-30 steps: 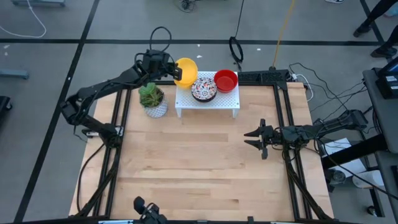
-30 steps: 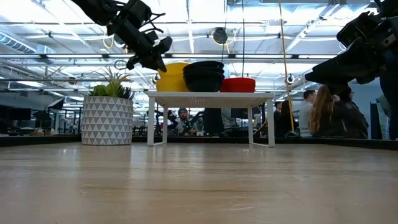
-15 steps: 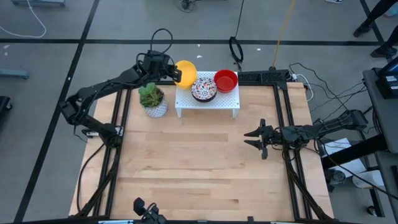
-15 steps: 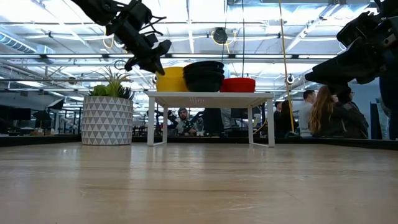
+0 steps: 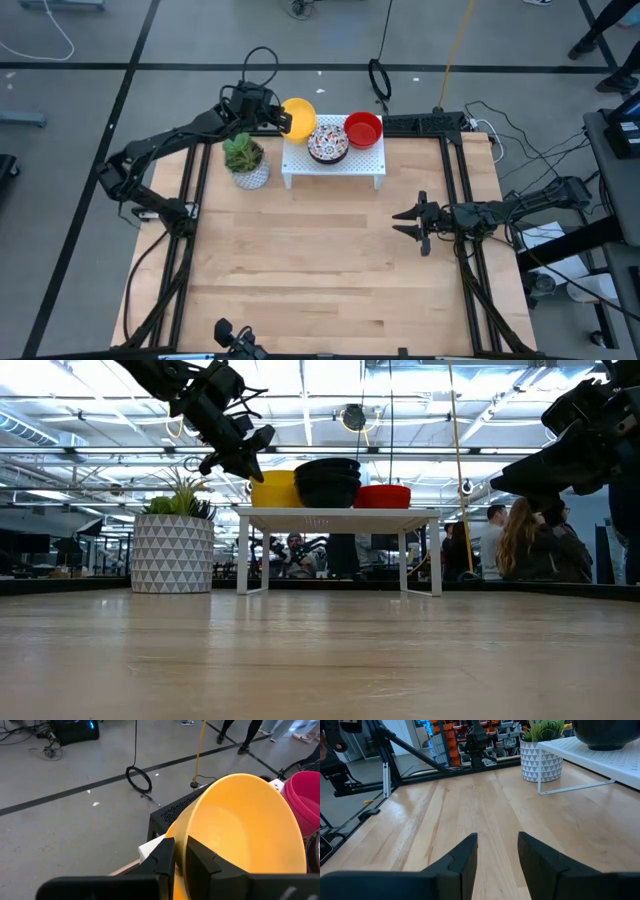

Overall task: Pick & Place Mini bowls
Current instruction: Stack the yellow bowl on top of the yellow bowl on the shelf

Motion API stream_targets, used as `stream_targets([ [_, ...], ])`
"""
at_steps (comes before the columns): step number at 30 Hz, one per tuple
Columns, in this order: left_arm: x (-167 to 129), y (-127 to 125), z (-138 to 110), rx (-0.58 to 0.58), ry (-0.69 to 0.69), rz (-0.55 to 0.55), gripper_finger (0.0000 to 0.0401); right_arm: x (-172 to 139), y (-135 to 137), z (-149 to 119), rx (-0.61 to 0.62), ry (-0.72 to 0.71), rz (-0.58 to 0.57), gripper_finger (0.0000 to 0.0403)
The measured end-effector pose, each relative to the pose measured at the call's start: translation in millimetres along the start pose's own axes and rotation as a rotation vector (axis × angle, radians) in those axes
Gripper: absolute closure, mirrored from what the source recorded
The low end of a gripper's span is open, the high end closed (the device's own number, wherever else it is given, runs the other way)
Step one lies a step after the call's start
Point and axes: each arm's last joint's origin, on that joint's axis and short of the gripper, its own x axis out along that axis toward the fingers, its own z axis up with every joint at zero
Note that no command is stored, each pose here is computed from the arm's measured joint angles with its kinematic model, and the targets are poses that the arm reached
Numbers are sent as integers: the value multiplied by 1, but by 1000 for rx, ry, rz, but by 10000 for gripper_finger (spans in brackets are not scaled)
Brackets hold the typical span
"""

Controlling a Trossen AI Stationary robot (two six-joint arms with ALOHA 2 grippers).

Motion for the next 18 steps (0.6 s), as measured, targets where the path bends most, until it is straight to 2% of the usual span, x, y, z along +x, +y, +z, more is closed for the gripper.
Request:
stream_targets([
  [12,0,0,0,-18,1,0,364,0,0,0,0,0,0,275],
  [18,0,-1,0,-19,3,-12,319,0,0,0,0,0,-1,275],
])
